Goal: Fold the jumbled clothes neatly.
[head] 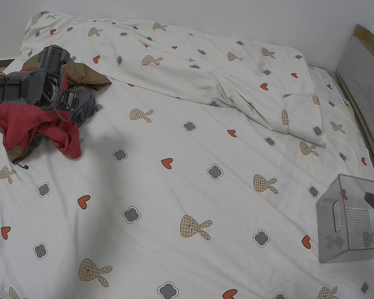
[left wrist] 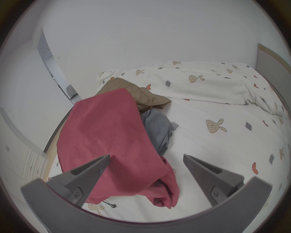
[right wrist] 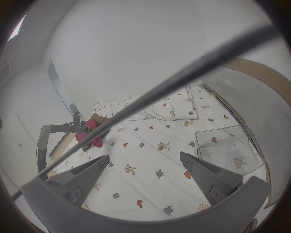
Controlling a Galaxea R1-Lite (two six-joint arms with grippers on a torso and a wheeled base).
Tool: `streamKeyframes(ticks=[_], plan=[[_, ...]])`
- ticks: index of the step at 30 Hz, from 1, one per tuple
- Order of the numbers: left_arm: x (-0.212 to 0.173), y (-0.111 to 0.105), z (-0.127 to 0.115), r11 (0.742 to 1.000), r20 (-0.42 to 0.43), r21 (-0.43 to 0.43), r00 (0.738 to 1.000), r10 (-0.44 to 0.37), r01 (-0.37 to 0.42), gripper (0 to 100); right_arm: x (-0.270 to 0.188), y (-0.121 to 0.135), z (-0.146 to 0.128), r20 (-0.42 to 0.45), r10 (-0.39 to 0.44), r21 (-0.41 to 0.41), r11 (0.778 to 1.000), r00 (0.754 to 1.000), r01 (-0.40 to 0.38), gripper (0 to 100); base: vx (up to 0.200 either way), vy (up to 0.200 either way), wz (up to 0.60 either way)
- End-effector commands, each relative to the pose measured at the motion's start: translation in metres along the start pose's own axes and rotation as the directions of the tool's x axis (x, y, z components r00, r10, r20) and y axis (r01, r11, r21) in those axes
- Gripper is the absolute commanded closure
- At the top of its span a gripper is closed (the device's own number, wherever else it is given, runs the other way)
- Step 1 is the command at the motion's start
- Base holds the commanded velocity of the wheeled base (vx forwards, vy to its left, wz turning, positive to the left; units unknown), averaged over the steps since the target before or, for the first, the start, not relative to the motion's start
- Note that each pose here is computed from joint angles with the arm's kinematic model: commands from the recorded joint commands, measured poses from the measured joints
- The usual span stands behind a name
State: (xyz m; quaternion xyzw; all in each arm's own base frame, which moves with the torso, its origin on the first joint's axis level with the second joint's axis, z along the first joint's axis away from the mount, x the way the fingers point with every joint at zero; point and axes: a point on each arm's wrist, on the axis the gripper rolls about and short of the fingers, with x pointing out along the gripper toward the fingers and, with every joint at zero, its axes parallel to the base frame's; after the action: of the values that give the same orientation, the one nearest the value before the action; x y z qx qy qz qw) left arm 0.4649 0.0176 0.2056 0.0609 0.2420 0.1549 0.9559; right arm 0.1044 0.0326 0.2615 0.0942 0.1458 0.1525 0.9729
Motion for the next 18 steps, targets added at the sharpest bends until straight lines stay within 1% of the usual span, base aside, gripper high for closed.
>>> streamKeyframes(ticks=[1,3,5,10,12,13,18], plan=[[0.019,0.003,-0.009,1.0,-0.027,-0.001,0.999,0.018,-0.018,0,-0.002,0.0,0.0,0.008,0.002,0.0,1.0,1.0,-0.002,0,0.0,0.0,0.0],[0.021,0.005,-0.01,1.0,-0.028,-0.003,0.999,0.023,-0.023,0,-0.002,0.0,0.0,0.008,0.002,0.0,1.0,1.0,-0.002,0,0.0,0.0,0.0],[0.032,0.015,-0.013,0.999,-0.037,-0.013,0.998,0.047,-0.047,0,-0.002,0.0,0.0,0.007,0.004,-0.001,1.0,1.0,-0.004,0,0.0,0.0,0.0],[0.046,0.028,-0.022,0.997,-0.059,-0.023,0.995,0.076,-0.077,0,-0.002,0.0,0.0,0.007,0.005,-0.001,1.0,1.0,-0.005,0,0.0,0.0,0.0],[0.049,0.03,-0.023,0.996,-0.064,-0.023,0.995,0.079,-0.081,0,-0.002,0.0,0.0,0.007,0.005,-0.001,1.0,1.0,-0.005,0,0.0,0.0,0.0],[0.051,0.034,-0.025,0.996,-0.069,-0.026,0.994,0.087,-0.089,100,-0.002,0.001,0.0,0.008,0.007,-0.001,1.0,1.0,-0.007,0,0.0,0.0,0.0],[0.044,0.036,-0.021,0.995,-0.06,-0.034,0.994,0.088,-0.09,100,-0.002,0.001,0.0,0.007,0.007,-0.001,1.0,1.0,-0.006,0,0.0,0.0,0.0]])
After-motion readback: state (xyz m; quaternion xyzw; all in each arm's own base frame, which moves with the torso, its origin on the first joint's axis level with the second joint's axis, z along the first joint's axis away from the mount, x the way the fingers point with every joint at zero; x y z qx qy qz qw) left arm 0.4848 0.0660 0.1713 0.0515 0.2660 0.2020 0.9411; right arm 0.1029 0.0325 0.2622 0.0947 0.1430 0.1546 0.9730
